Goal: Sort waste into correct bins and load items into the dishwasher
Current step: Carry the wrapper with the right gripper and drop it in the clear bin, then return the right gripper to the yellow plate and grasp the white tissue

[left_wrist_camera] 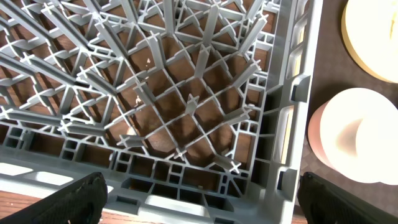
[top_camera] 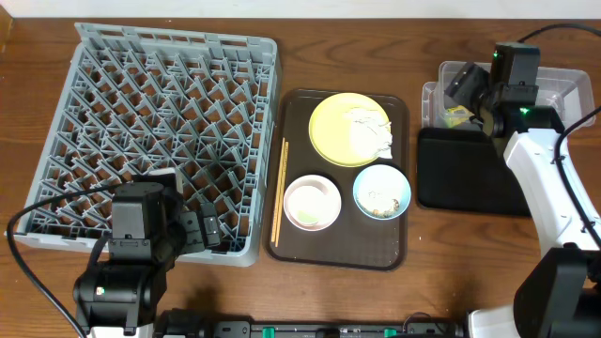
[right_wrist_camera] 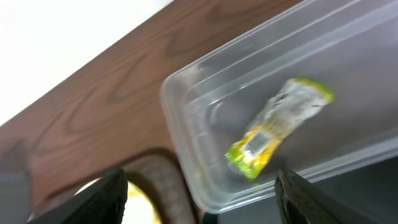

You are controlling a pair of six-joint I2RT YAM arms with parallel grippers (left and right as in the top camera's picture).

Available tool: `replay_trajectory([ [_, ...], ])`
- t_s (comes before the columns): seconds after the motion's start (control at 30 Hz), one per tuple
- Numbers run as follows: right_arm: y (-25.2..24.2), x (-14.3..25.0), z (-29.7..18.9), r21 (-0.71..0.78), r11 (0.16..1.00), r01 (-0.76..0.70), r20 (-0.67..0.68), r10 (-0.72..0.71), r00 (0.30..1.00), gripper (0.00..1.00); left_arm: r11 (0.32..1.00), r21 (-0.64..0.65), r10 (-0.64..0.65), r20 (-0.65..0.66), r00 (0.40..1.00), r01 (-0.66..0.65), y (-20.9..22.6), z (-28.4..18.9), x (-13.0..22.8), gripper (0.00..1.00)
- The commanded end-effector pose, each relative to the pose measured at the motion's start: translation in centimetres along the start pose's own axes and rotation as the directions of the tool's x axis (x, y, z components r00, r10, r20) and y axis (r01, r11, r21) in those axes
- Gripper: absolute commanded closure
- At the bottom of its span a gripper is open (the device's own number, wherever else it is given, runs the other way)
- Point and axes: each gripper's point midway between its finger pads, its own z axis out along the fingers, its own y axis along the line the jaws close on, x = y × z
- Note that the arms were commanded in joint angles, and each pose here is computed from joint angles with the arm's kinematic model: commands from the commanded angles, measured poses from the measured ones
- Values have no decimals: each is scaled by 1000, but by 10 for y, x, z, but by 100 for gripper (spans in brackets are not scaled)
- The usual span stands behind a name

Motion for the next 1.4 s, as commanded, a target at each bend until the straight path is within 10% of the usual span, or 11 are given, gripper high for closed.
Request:
replay_trajectory([
  [0.0, 42, 24, -6, -225, 968, 111, -100, -136, 986, 27, 1000, 4, -2, 17, 1000, 2, -2, -5, -6, 2],
  [0.37, 94, 118, -8, -265, 794, 547, -144, -593, 792, 23, 1000, 4, -2, 17, 1000, 2, -2, -5, -6, 2],
  [0.8, 79, 208, 72, -150, 790, 594, -320, -607, 727, 33, 1000, 4, -2, 17, 1000, 2, -2, -5, -5, 2],
  [1.07, 89, 200, 64, -165, 814, 557, -298, -579, 759, 79, 1000, 4, -2, 17, 1000, 2, -2, -5, -6, 2],
  [1.37, 113, 81, -10, -175, 869, 463, -1, -470, 883, 97, 1000, 4, -2, 17, 1000, 2, -2, -5, -6, 2],
])
